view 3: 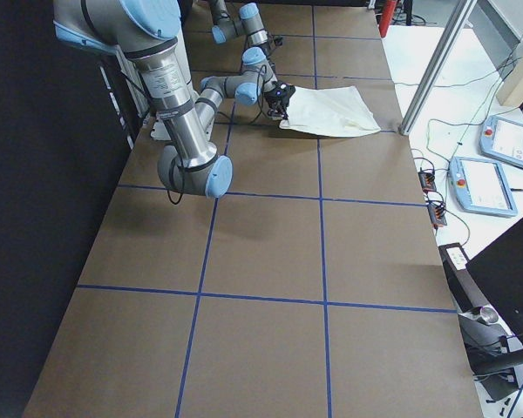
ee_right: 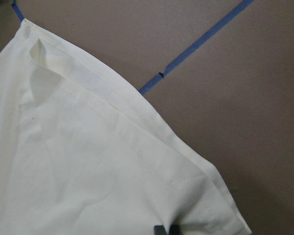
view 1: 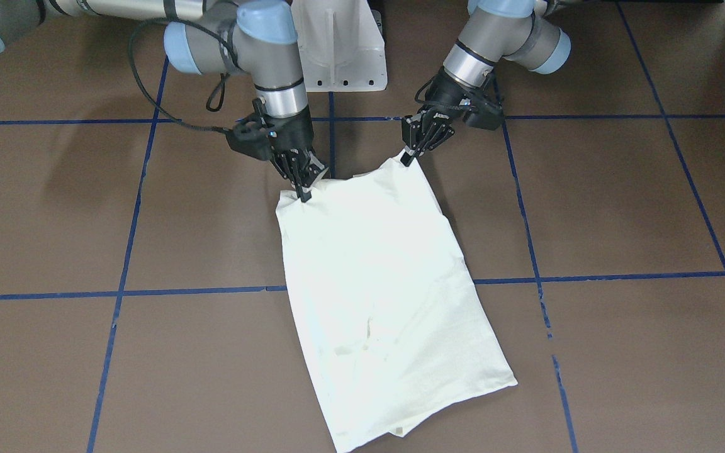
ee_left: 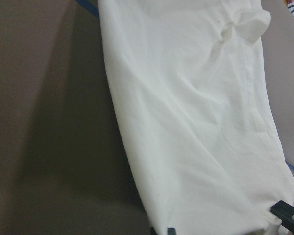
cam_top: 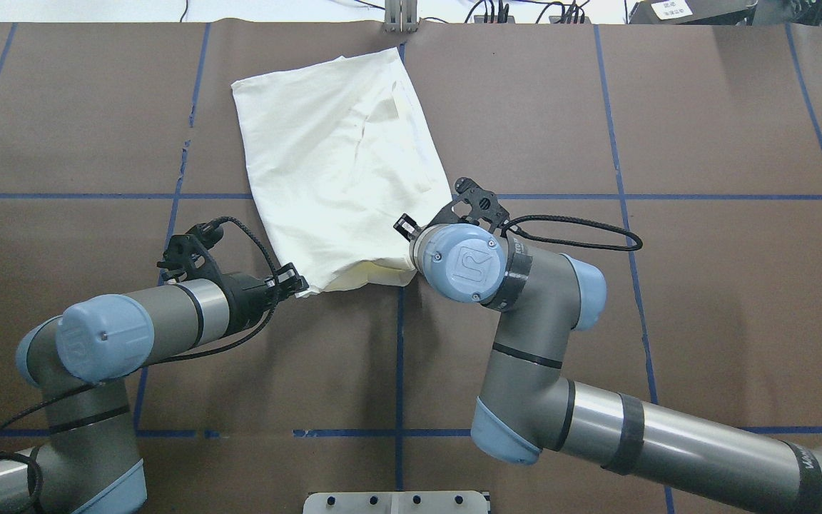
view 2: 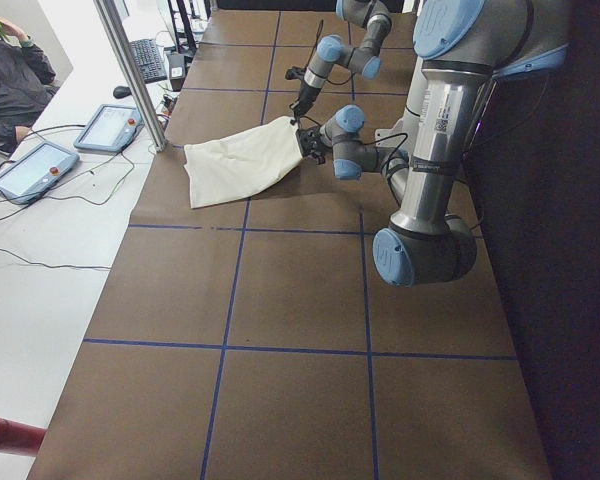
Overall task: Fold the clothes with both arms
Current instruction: 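Lift the near edge with both grippers and fold it toward the far edge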
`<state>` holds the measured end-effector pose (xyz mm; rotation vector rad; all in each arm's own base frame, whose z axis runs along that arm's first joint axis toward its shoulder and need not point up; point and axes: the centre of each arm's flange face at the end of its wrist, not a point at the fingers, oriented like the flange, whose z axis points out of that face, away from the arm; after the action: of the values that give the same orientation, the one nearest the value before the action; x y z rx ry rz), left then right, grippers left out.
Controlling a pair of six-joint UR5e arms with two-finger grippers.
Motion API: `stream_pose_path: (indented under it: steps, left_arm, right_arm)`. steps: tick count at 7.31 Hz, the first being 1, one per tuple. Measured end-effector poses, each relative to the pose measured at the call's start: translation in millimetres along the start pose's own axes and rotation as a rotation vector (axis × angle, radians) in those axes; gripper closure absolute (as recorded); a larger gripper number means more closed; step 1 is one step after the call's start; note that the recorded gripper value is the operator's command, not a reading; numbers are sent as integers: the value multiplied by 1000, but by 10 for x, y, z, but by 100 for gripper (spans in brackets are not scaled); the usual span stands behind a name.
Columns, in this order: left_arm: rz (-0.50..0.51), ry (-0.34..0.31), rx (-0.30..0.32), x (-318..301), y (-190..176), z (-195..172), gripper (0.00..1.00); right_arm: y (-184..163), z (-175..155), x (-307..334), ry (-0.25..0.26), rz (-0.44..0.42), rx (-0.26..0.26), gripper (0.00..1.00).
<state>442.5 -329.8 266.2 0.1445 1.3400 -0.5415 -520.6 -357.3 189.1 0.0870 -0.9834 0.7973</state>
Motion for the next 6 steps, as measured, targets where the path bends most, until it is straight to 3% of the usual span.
stream_pose_path:
  steps: [2,3,5,6]
  left_arm:
    - [-12,-7,-32,322,149,-540,100]
    - [-27,-16,-59,462,278,-821,100]
    - [-36,-66,-95,654,451,-1126,100]
    - [-25,-102,-94,730,496,-1017,100]
  right_arm:
    - [266,-959,414,26,22,-54,100]
    - [350,-1258,539,37,22,-68,100]
    - [400,-1366,610,57,13,-64,100]
    - [385,-1241,573,73,12,-40,100]
